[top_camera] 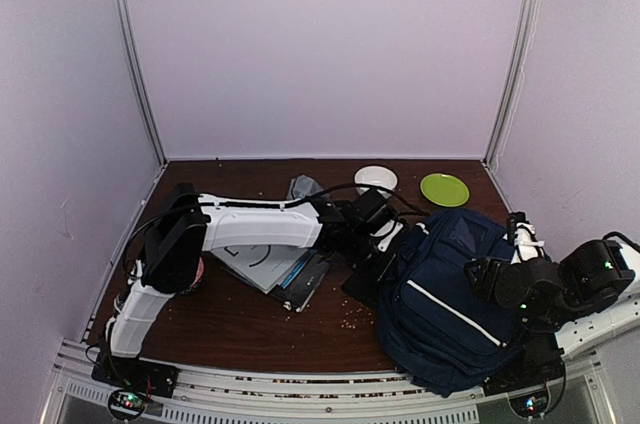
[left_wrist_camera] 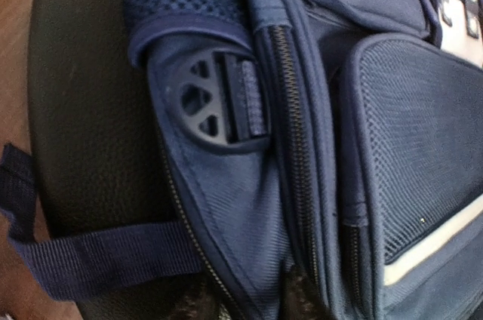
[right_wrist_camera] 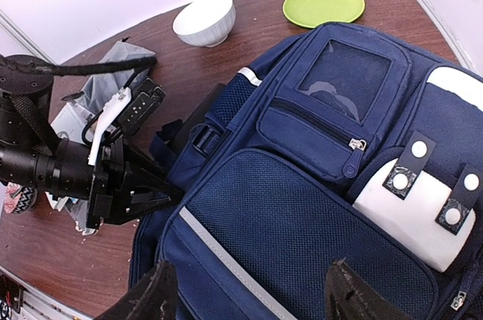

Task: Pack the student bag
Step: Adjust the student bag at the center of the board.

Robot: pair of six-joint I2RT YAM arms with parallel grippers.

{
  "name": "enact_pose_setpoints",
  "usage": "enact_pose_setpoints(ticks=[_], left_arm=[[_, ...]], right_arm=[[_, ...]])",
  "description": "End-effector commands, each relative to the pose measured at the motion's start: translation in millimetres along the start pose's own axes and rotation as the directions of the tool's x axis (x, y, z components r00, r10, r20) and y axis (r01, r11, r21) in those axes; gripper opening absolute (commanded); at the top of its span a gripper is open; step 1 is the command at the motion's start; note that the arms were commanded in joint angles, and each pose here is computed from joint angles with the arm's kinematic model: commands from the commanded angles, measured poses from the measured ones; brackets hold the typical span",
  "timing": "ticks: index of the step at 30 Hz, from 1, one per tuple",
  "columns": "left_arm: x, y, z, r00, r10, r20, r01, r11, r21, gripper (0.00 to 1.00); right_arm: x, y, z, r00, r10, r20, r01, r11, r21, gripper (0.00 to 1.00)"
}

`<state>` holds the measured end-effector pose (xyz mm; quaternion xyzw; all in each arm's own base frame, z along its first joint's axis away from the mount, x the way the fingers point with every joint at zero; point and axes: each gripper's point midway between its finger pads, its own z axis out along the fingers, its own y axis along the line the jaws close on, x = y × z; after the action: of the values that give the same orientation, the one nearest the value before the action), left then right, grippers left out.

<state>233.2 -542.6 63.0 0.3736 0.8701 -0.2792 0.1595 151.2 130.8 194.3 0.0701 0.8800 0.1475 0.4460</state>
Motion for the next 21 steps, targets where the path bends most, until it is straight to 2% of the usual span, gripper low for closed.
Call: enact_pose_setpoints(ticks=[1,4,7,12,17,21], left_arm=[[-11,-14,-38,0.998,0.031,0.052,-0.032,0.999,0.023,0.33],[-35,-20,-75,0.989,0.066,0.136,-0.067,0.998,0.001,0.12],[-58,-22,-116,0.974,0.077,0.212,-0.079,0.997,-0.001,0.04],[-79,2,-154,0.96,0.072,0.271,-0.068,0.997,-0.022,0.02],[-82,42,-146,0.971,0.016,0.241,-0.023,0.999,0.024,0.02],[-92,64,-139,0.974,0.024,0.226,-0.022,1.0,-0.009,0.06]], right_arm=[[-14,1,-4,0.999,0.007,0.051,-0.007,1.0,-0.005,0.66],[-17,1,-5,0.998,0.005,0.059,-0.004,1.0,-0.005,0.66],[-21,4,-7,0.998,-0.003,0.067,0.004,1.0,-0.009,0.67],[-26,12,-8,0.996,-0.028,0.079,0.029,0.999,-0.015,0.67],[-21,24,-2,0.996,-0.067,0.058,0.068,0.997,-0.024,0.67],[-12,40,9,0.997,-0.078,-0.002,0.078,0.995,-0.058,0.67]])
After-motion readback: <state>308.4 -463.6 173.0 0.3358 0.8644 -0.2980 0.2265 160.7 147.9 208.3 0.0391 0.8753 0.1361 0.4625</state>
